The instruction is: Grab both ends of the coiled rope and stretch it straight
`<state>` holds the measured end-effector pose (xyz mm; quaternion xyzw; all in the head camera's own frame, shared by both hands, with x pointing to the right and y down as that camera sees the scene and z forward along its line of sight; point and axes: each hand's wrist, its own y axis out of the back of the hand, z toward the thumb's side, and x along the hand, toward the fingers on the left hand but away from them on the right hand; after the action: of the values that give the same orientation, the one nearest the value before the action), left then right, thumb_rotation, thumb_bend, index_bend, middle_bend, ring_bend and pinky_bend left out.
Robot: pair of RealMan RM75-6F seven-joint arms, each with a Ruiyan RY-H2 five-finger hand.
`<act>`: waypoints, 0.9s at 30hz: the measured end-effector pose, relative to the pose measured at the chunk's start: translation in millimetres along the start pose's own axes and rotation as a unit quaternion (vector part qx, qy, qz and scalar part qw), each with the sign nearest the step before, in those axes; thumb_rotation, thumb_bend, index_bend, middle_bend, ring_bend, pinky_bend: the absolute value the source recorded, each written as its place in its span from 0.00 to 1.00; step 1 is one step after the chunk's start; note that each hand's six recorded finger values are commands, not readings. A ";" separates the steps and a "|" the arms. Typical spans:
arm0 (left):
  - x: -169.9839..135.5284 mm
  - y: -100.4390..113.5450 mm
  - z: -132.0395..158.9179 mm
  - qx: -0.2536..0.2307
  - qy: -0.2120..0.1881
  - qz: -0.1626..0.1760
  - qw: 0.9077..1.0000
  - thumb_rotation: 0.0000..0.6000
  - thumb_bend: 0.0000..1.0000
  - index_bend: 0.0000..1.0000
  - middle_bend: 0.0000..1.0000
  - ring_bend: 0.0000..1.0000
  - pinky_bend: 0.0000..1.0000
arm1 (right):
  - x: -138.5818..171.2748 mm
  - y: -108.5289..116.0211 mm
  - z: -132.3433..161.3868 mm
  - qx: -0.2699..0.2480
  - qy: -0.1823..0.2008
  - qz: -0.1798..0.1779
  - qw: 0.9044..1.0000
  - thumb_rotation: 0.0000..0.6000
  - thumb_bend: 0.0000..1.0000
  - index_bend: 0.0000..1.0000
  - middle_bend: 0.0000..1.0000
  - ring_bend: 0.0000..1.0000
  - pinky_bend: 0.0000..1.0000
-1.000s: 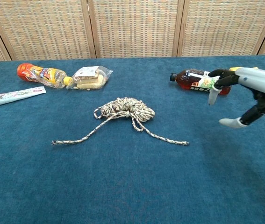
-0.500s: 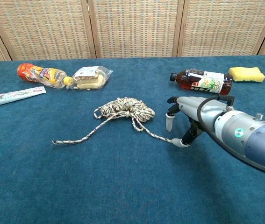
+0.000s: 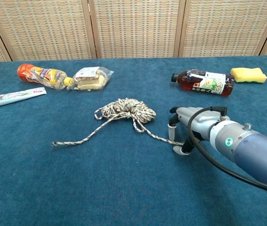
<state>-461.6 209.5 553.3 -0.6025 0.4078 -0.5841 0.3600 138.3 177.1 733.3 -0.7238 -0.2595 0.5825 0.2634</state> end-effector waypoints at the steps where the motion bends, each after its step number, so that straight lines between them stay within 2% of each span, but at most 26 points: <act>1: 0.1 -0.2 -0.1 0.000 0.000 0.000 1.000 1.00 0.00 0.00 0.00 0.00 0.00 | -0.5 -0.2 -0.8 0.000 -0.001 0.000 1.000 1.00 0.35 0.47 0.00 0.00 0.00; 27: 0.8 -1.7 0.6 0.003 0.001 -0.001 1.000 1.00 0.00 0.00 0.00 0.00 0.00 | -6.2 -7.7 -10.8 0.012 -0.014 0.009 1.000 1.00 0.43 0.59 0.00 0.00 0.00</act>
<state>-460.9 209.4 555.2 -0.6013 0.4054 -0.5864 0.3609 147.2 177.6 744.9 -0.7145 -0.2493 0.5983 0.2634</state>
